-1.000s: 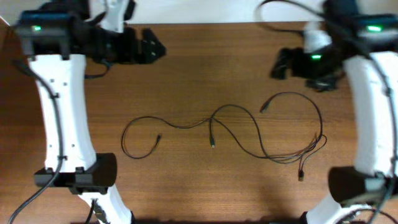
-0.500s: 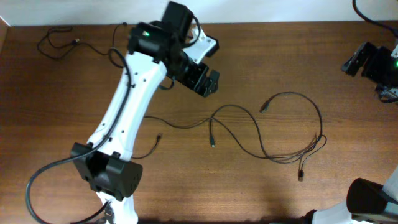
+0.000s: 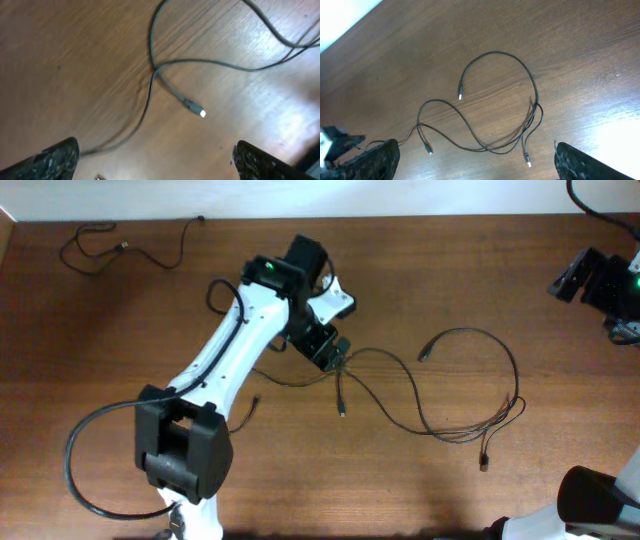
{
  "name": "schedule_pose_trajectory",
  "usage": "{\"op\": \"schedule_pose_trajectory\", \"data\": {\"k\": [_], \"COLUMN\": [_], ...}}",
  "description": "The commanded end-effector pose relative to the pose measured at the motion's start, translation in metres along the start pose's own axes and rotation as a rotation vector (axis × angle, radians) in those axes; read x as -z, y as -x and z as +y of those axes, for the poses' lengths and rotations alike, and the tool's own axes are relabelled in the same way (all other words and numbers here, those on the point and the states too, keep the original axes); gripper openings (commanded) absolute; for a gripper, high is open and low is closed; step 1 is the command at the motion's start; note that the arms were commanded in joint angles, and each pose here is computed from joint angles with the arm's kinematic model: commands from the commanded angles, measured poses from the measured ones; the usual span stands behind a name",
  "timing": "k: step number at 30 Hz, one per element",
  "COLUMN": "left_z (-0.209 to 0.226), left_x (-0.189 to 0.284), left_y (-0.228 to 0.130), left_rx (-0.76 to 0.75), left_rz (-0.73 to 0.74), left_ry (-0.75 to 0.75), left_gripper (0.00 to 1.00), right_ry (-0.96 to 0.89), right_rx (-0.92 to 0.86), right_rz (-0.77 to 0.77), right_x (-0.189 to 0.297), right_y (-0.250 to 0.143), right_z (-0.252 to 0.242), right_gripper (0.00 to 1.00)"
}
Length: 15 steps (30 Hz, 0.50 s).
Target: Untangle cables
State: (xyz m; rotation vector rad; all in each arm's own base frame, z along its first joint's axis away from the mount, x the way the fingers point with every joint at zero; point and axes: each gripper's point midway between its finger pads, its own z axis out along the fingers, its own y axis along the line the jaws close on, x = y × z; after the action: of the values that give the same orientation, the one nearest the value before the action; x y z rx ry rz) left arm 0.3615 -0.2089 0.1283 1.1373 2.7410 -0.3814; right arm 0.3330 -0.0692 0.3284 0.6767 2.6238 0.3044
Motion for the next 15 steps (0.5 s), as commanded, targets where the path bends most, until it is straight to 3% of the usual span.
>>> {"op": "schedule_pose_trajectory", "data": {"k": [1,9,15], "left_z": [0.002,0.012,0.017], "left_x": [-0.021,-0.053,-0.072], "left_y": [-0.001,0.004,-0.001], "left_rx": [-0.170,-0.374,-0.379], "left_rz": [-0.006,-0.062,-0.046], "left_ry": [0.005,0.038,0.034], "left_gripper": [0.99,0.98,0.99], "right_ry": [-0.012,-0.012,-0.012], "right_rx": [0.004,0.004,0.004], "right_rz": [-0.007,-0.007,-0.007], "right_x": [0.003,0.003,0.003], "right_y": [0.000,0.000,0.000], "right_z": [-0.002,-0.002,-0.002], "right_gripper": [0.98,0.98,0.98]}}
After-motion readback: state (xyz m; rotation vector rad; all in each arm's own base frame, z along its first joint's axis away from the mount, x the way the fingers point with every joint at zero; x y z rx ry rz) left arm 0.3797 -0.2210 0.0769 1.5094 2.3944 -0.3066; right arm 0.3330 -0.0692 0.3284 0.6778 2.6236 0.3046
